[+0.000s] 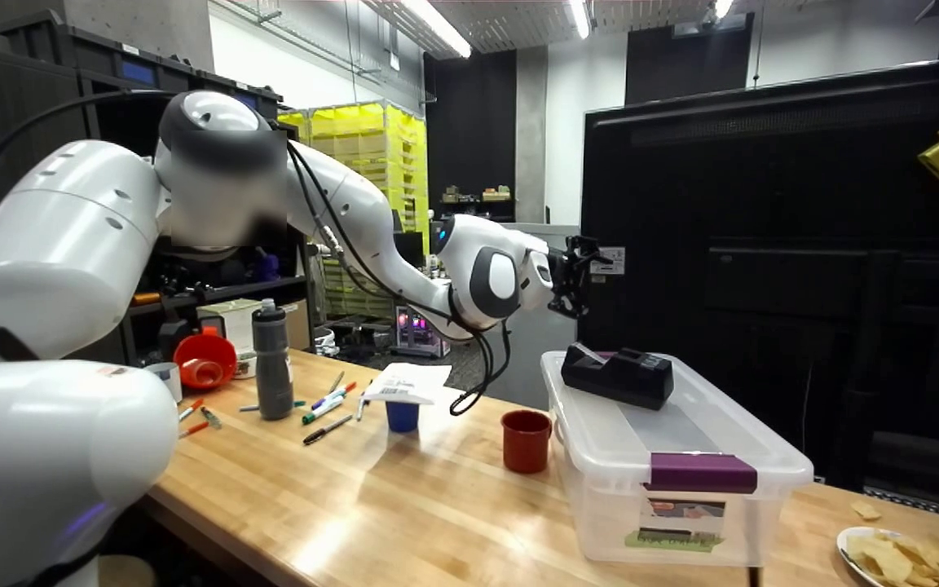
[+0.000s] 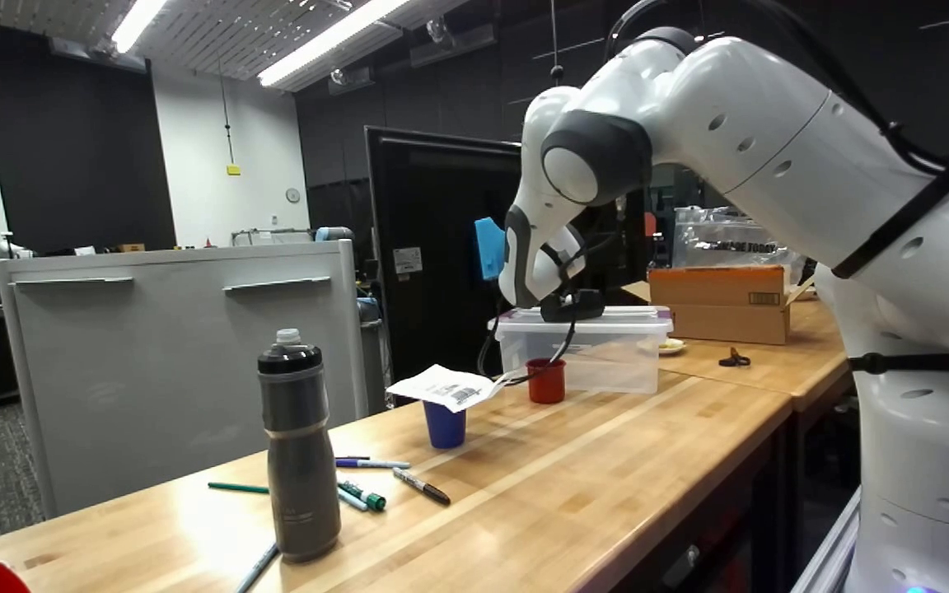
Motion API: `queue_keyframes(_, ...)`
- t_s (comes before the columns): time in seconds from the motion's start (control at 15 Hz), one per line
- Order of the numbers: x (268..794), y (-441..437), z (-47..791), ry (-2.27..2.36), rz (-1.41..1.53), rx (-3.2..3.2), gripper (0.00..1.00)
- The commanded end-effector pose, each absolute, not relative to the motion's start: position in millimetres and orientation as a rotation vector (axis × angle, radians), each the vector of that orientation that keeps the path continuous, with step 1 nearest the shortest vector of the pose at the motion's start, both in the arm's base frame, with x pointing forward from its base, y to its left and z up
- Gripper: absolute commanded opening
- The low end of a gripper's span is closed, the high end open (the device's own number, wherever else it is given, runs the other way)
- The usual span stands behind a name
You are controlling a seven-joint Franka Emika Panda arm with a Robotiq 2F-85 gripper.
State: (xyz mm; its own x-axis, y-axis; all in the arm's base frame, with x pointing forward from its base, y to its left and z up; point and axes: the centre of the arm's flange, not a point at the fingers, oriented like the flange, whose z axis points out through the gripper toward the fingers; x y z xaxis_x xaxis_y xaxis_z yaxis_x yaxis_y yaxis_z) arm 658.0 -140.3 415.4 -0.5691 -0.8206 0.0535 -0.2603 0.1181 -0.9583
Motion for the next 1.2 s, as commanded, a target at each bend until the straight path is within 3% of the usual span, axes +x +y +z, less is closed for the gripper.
queue_keyframes(0.0, 593.7, -170.1, 371.3, 1.947, -1.446, -1.052, 1.0)
queue_keyframes(1.13, 546.4, -179.0, 379.5, 1.919, -1.429, -1.289, 1.0)
